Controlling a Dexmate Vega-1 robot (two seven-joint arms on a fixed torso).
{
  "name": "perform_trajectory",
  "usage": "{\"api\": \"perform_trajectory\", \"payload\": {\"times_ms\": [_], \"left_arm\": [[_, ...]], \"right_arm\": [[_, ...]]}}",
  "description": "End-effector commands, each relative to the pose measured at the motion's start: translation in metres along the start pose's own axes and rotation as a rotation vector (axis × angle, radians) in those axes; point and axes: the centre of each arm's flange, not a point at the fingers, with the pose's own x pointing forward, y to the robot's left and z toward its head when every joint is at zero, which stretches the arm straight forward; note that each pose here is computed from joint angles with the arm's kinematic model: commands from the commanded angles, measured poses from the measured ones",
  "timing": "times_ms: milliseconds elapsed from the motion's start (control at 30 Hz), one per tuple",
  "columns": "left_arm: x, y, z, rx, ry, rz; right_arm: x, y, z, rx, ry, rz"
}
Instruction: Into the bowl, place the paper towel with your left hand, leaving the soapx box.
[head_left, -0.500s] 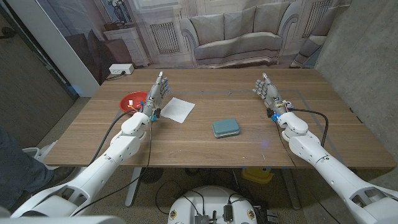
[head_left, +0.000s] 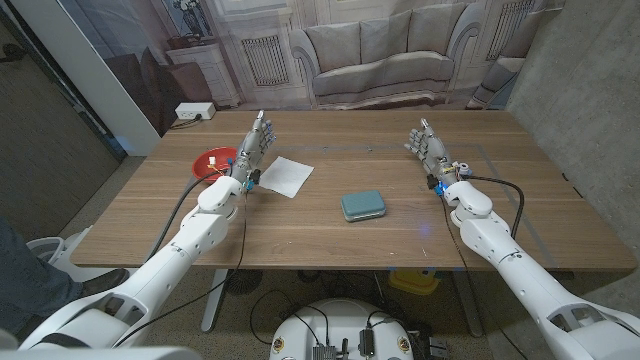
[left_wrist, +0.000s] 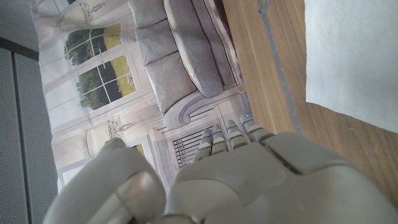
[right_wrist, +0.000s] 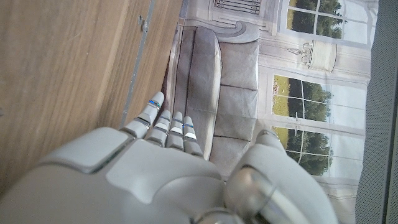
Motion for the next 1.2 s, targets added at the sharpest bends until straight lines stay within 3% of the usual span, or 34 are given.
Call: {"api": "perform_trajectory", "payload": {"times_ms": [33,367,1000,1200], "left_arm": [[0.004,-0.004,0.008,0.043,-0.008,0.003],[-0.002,-0.005,0.023,0.185,-0.018,0.048],[-0.007,-0.005,0.030,0.211,-0.056,0.047],[-0.014,-0.007,0.036,0.282,-0.054,0.064]], "right_arm": [[0.005,-0.001,-0.001,-0.010,0.004,0.001],[0.005,-0.007,0.000,-0.001,-0.004,-0.020],[-0.008,-0.011,0.002,0.001,-0.024,-0.068],[-0.010,-0.010,0.001,0.009,-0.029,-0.070]]}}
